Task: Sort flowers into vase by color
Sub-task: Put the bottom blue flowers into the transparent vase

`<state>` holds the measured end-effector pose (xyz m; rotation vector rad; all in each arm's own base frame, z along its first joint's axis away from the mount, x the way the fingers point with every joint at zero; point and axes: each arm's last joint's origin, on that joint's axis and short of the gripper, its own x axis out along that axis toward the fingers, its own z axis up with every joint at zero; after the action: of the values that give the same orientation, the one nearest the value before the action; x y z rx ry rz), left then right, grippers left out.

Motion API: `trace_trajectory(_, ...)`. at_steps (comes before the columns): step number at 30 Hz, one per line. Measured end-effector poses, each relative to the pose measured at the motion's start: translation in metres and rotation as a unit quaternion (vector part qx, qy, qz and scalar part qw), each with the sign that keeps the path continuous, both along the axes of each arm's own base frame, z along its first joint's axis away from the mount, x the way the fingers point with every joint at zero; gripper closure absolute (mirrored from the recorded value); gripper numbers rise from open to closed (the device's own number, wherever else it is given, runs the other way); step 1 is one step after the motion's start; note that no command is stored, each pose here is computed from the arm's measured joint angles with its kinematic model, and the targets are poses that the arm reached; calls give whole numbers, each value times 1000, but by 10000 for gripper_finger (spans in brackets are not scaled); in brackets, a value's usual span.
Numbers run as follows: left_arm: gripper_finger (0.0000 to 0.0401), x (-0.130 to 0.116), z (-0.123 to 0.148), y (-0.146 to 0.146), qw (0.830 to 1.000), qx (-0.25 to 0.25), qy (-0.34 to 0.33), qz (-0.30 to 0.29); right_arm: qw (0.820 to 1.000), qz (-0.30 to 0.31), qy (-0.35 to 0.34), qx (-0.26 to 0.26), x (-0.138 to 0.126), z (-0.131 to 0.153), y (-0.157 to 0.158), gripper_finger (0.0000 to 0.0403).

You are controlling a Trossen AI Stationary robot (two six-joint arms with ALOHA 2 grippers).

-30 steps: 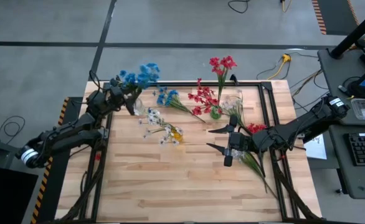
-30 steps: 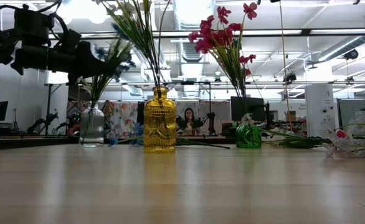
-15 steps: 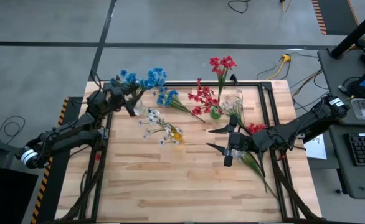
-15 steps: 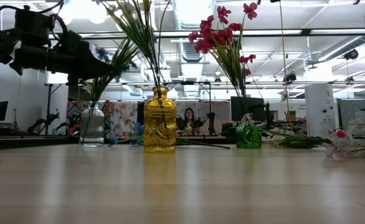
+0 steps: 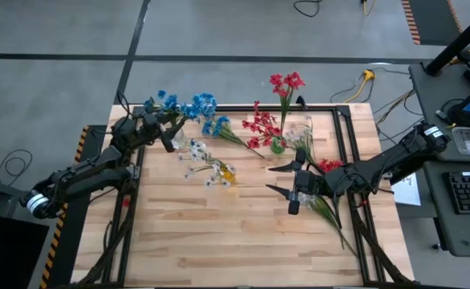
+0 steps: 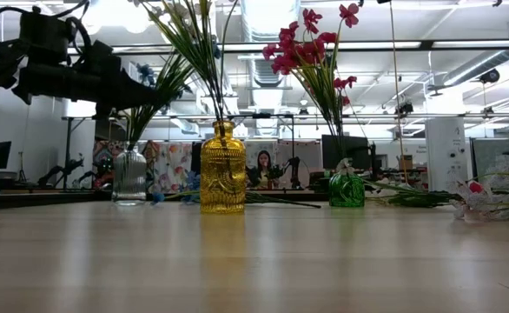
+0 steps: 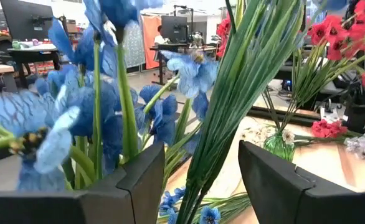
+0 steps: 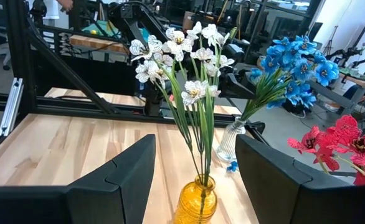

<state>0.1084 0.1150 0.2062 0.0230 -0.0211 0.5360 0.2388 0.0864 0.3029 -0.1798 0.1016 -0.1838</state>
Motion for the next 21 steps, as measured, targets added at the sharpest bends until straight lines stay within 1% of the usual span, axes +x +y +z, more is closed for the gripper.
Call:
trace_trajectory(5,211,-1,6,-1,1000,1,-4,2,1000,0,0,0,0,0,0,188)
trace_trajectory(9,211,-2,11,-2,1000,-20,11,4,1000,-1,-1,4,0,0,0,188)
trace_trajectory(15,211,-4,16,-4,996,-64,54,6,1000,-1,-1,3,0,0,0,188)
trace_trajectory(18,211,-5,24,-5,995,-75,64,9,1000,-1,-1,1,0,0,0,188)
trace_trajectory(21,211,-7,37,-7,994,-76,79,8,1000,-1,-1,1,0,0,0,188)
